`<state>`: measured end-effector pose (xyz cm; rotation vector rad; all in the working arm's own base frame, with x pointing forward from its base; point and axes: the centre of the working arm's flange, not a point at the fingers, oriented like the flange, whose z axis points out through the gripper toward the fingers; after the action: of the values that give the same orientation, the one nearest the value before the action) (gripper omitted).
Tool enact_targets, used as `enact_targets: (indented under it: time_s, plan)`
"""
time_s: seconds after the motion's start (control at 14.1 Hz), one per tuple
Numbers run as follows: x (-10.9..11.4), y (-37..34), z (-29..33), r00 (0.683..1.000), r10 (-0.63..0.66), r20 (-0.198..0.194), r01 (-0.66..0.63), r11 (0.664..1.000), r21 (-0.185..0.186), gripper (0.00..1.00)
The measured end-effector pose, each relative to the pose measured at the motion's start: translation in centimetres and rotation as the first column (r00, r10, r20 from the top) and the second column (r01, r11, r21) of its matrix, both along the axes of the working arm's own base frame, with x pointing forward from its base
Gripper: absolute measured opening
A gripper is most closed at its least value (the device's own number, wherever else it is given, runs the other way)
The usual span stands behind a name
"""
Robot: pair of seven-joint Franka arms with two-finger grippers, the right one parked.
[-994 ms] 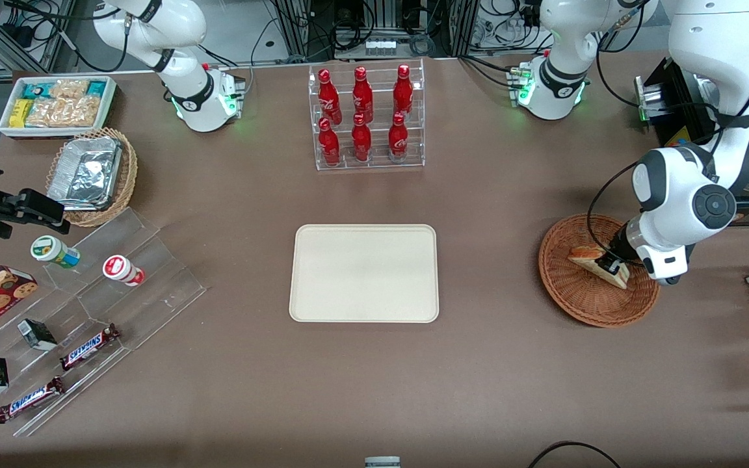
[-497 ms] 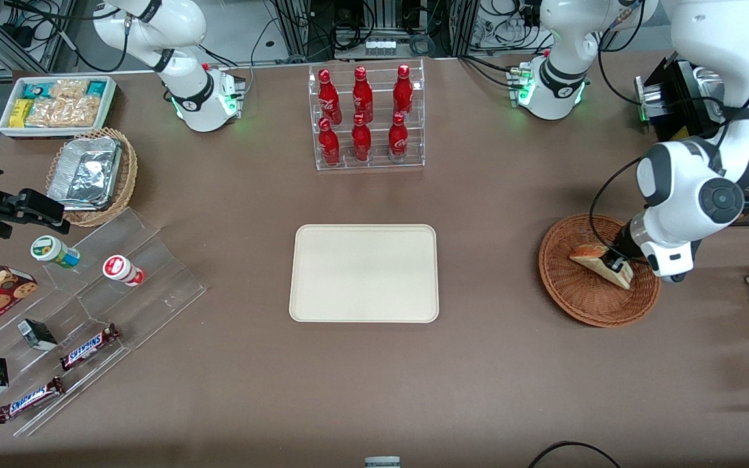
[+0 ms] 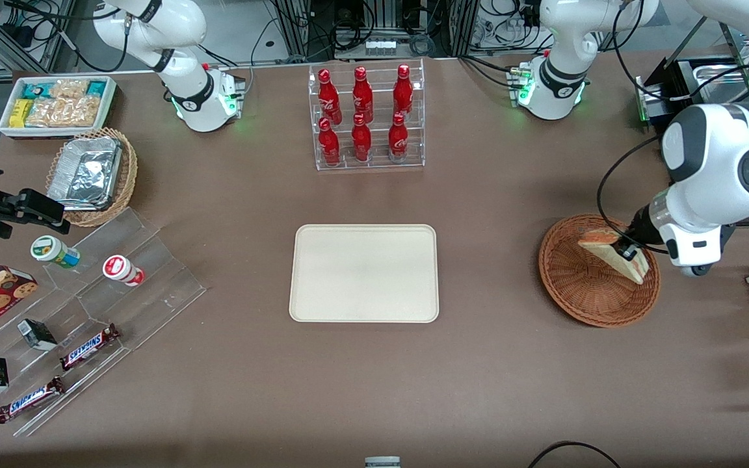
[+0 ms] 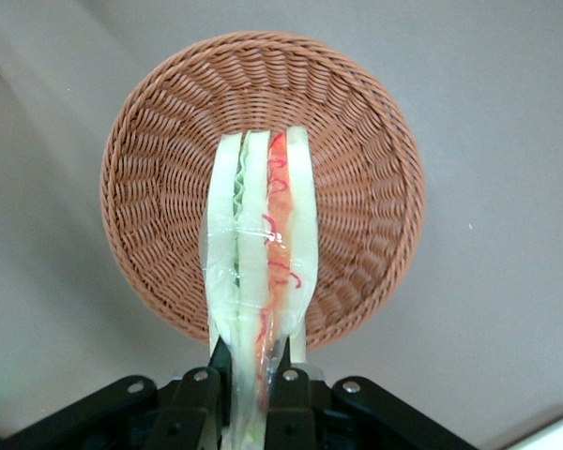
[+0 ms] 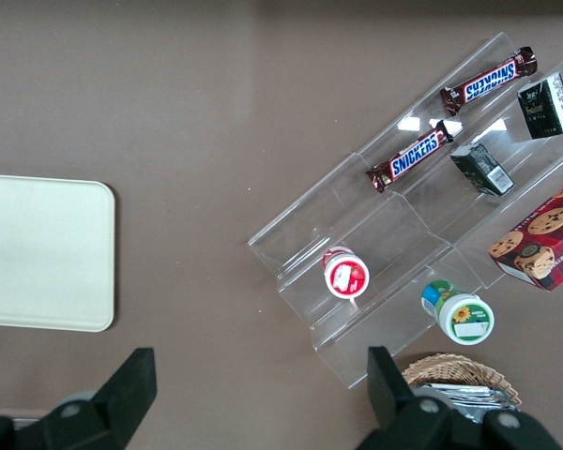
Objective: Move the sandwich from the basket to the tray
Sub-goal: 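Lift the sandwich and carry it over the cream tray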
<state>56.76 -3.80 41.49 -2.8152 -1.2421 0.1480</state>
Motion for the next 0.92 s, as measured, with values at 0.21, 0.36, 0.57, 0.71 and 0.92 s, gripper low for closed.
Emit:
enact_targets:
  time_s: [0.21, 0.36, 0.57, 0.71, 0.92]
  plan:
    - [0.2, -4.6, 2.4, 0.997, -0.082, 0.006, 0.082, 0.997, 0.003, 0.18]
    - [-0.1, -8.0, 3.7, 0.990, -0.140, 0.011, 0.140, 0.990, 0.003, 0.19]
    - [-1.3, -13.2, 4.3, 0.973, -0.230, 0.014, 0.230, 0.973, 0.003, 0.19]
    - [-2.3, -16.9, 4.1, 0.955, -0.298, 0.017, 0.297, 0.955, 0.008, 0.18]
    - [-3.6, -22.6, 3.0, 0.916, -0.397, 0.050, 0.397, 0.918, 0.019, 0.18]
